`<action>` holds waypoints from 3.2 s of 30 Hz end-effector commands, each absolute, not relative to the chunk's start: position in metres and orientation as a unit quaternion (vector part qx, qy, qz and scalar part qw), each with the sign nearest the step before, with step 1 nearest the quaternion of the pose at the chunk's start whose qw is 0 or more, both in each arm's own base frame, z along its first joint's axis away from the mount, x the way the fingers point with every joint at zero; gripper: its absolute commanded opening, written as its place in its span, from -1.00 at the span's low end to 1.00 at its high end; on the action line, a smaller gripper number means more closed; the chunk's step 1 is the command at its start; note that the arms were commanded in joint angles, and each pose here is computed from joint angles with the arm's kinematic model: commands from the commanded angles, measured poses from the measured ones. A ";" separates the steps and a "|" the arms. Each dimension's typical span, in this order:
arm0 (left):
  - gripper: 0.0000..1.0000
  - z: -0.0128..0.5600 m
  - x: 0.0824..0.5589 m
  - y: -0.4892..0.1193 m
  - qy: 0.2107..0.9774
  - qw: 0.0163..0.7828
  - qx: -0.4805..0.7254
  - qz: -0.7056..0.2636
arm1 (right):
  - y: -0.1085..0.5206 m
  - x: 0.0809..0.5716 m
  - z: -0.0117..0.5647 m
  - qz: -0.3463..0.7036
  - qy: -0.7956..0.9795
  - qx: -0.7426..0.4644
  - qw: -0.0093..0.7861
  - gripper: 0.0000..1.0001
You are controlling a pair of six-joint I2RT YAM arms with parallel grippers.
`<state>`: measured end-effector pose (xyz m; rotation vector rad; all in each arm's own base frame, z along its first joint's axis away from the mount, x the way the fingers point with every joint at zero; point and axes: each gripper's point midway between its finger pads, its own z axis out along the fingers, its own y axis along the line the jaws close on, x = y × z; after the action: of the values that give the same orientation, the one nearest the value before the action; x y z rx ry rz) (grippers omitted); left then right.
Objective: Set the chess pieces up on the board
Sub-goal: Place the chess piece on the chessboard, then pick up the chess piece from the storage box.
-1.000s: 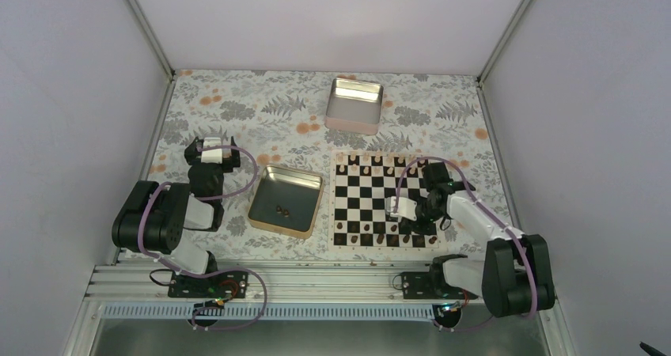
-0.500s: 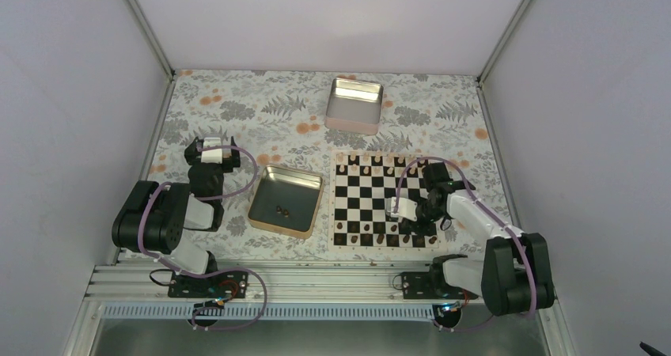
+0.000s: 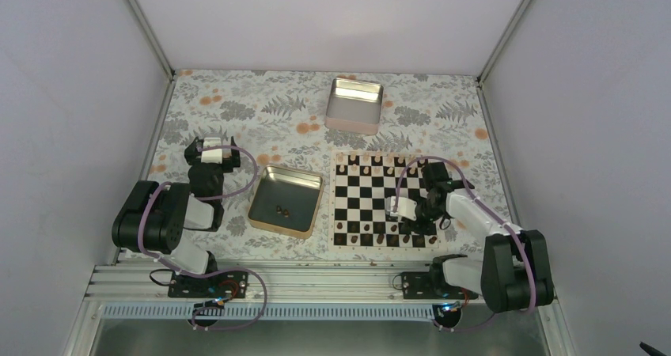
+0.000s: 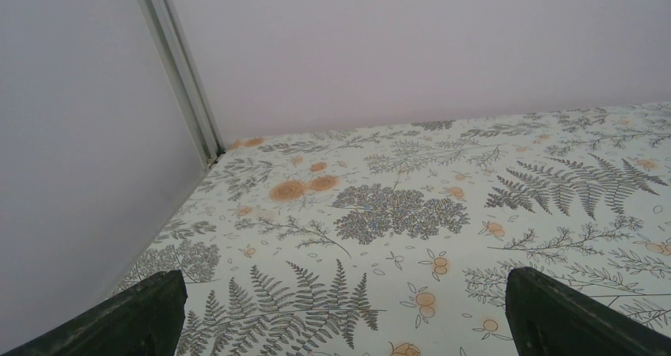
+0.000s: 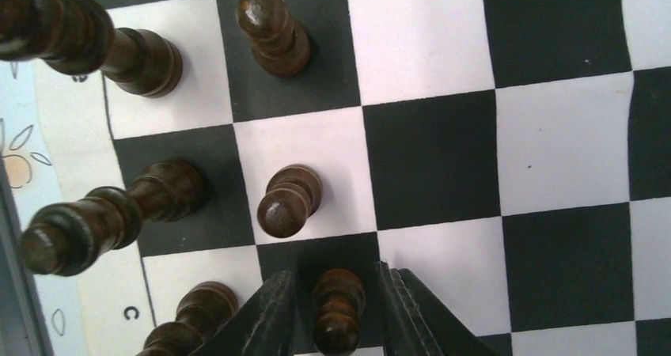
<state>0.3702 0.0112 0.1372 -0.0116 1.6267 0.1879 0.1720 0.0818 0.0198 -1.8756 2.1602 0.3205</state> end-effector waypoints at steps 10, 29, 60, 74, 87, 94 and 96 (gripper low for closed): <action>1.00 0.147 0.371 0.009 0.711 0.698 -0.002 0.082 | 0.091 0.193 0.072 0.106 0.735 -0.644 0.183 -0.28; 1.00 0.146 0.371 0.008 0.711 0.698 -0.002 0.081 | 0.247 0.277 0.147 0.131 0.656 -0.703 0.241 -0.18; 1.00 0.146 0.371 0.009 0.712 0.698 -0.003 0.081 | 0.427 0.177 0.038 0.183 0.552 -0.799 0.152 -0.18; 1.00 0.147 0.371 0.009 0.711 0.699 -0.003 0.081 | 0.427 0.176 0.048 0.184 0.544 -0.801 0.170 -0.22; 1.00 0.147 0.371 0.009 0.711 0.699 -0.002 0.080 | 0.425 0.191 0.063 0.152 0.553 -0.797 0.192 -0.21; 1.00 0.147 0.371 0.008 0.711 0.698 -0.001 0.080 | 0.414 0.212 0.055 0.125 0.577 -0.784 0.191 -0.20; 1.00 0.147 0.371 0.009 0.711 0.699 -0.003 0.080 | 0.413 0.216 0.056 0.123 0.580 -0.781 0.194 -0.20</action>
<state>0.3702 0.0112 0.1370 -0.0057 1.6273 0.1935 0.2010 0.4164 0.0498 -2.2453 1.5937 0.3862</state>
